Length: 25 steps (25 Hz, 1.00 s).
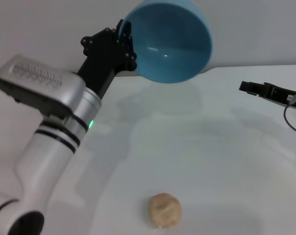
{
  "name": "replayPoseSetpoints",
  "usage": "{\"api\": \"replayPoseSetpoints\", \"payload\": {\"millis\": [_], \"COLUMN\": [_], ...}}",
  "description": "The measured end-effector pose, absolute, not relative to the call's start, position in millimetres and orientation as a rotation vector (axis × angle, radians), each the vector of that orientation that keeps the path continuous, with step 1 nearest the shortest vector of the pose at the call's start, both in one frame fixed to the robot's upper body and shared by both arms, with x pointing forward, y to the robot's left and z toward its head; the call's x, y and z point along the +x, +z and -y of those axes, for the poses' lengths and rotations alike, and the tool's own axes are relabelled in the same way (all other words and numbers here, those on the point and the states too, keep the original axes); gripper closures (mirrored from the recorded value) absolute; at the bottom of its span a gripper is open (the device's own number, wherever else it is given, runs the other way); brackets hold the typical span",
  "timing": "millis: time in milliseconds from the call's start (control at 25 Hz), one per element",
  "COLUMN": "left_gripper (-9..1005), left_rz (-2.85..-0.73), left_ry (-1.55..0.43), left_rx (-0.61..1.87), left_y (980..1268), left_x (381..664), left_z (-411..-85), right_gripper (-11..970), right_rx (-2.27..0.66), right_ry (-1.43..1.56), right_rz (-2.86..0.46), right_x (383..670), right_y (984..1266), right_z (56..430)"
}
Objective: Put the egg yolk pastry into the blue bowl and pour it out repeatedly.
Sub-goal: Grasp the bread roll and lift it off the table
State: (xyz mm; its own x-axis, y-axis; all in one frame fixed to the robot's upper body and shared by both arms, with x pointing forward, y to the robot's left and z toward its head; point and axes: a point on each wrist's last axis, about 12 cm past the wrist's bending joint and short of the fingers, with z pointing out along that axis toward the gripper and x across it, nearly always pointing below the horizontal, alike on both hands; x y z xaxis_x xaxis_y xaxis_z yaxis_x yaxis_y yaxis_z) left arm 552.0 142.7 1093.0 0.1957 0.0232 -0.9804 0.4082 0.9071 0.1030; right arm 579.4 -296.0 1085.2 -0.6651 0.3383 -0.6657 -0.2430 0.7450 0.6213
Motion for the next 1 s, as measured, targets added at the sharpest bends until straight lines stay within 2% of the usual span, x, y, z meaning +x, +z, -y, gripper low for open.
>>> {"api": "replayPoseSetpoints", "payload": {"millis": [360, 720, 880, 1000], "left_gripper": [983, 983, 983, 983], "left_rz": [-1.652, -1.946, -2.098, -2.211], "left_ry": [-0.319, -0.381, -0.414, -0.403], "left_rx": [0.343, 0.288, 0.296, 0.341], "left_y": [1104.0, 1117.2, 1121.9, 1124.1], "left_x": [586.1, 611.4, 619.8, 623.0], "left_z": [-150.5, -177.9, -190.8, -197.3], "right_gripper": [684, 684, 684, 644], "right_rx": [-0.177, -0.760, -0.947, -1.081], "right_ry": [0.940, 0.974, 0.947, 0.826], "right_rz": [-2.086, -1.993, -2.125, -2.278], "right_x": [577.4, 569.3, 572.1, 577.8], "right_y": [1098.3, 1120.9, 1122.0, 1119.2], "right_z": [280.3, 228.9, 200.3, 181.0]}}
